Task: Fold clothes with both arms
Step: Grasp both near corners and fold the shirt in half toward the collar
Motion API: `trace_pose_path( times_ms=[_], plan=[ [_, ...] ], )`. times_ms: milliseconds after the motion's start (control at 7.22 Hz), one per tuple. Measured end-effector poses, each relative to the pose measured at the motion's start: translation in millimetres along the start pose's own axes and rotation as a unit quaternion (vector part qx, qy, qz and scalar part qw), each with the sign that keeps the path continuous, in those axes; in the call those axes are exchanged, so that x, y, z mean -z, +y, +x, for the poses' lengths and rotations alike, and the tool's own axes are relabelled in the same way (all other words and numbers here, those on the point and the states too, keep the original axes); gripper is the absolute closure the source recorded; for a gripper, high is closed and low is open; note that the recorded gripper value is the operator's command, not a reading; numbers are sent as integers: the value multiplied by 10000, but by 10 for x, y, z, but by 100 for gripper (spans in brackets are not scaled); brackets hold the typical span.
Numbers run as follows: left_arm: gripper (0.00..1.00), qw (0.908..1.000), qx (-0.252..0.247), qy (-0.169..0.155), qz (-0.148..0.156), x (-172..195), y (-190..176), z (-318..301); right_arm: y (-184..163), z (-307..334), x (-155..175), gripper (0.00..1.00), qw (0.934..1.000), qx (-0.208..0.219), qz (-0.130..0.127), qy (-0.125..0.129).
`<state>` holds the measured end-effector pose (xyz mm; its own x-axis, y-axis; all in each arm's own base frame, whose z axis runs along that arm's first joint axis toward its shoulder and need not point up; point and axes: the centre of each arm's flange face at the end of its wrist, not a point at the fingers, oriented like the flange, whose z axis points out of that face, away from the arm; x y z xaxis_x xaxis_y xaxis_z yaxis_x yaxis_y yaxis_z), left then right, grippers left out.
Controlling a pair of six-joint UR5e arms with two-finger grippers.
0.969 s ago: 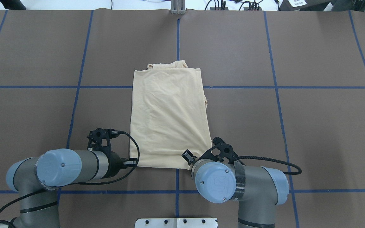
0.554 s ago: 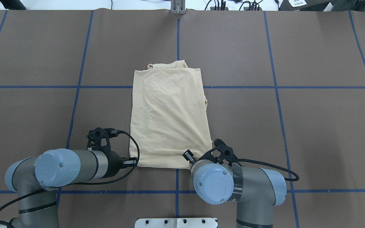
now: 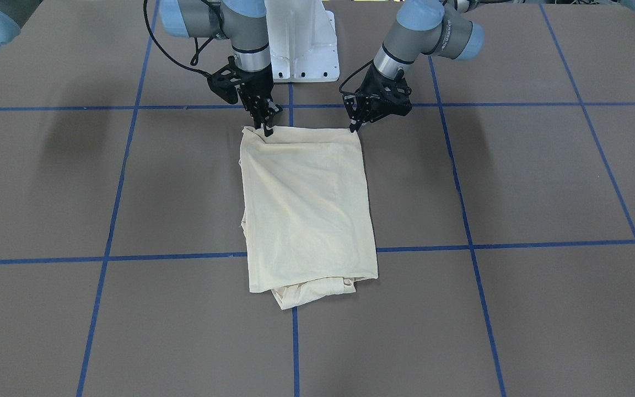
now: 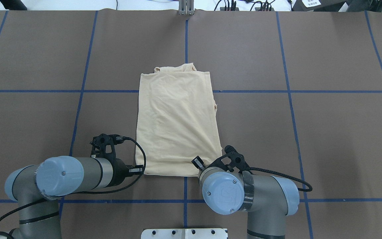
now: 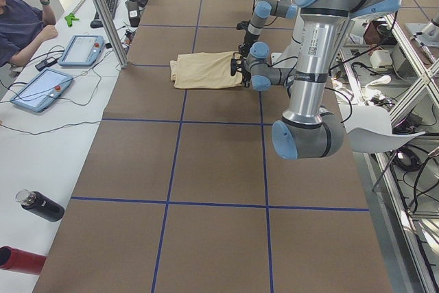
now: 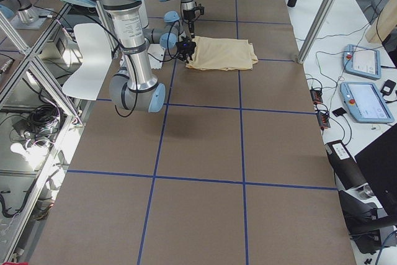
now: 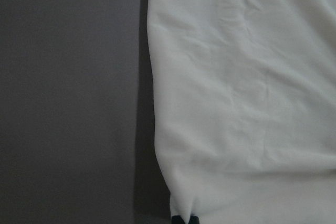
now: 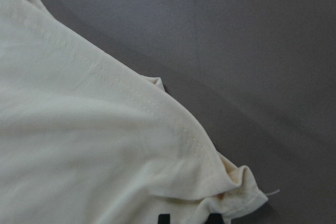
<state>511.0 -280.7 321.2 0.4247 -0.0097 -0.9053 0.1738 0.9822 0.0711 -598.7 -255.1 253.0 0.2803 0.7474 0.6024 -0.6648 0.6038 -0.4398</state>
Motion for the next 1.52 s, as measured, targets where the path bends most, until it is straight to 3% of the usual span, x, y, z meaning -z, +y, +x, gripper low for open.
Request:
trace_pose_path(
  times_ms=[277,554,1107,1523],
  plan=[
    [100,10000,0,11,1,10,-1,6,45,-57,-73,100,9999,-86,57,5],
    [100,10000,-2,49,0,42,-2,31,-75,-186,82,100,9998,-146,12,-131],
    [100,9993,-47,371,-51,374,80,186,-249,-15,777,100,9994,-94,-201,-248],
    [100,9954,37,792,-535,1278,598,338,7,531,1717,100,9984,209,-502,-131]
  ],
)
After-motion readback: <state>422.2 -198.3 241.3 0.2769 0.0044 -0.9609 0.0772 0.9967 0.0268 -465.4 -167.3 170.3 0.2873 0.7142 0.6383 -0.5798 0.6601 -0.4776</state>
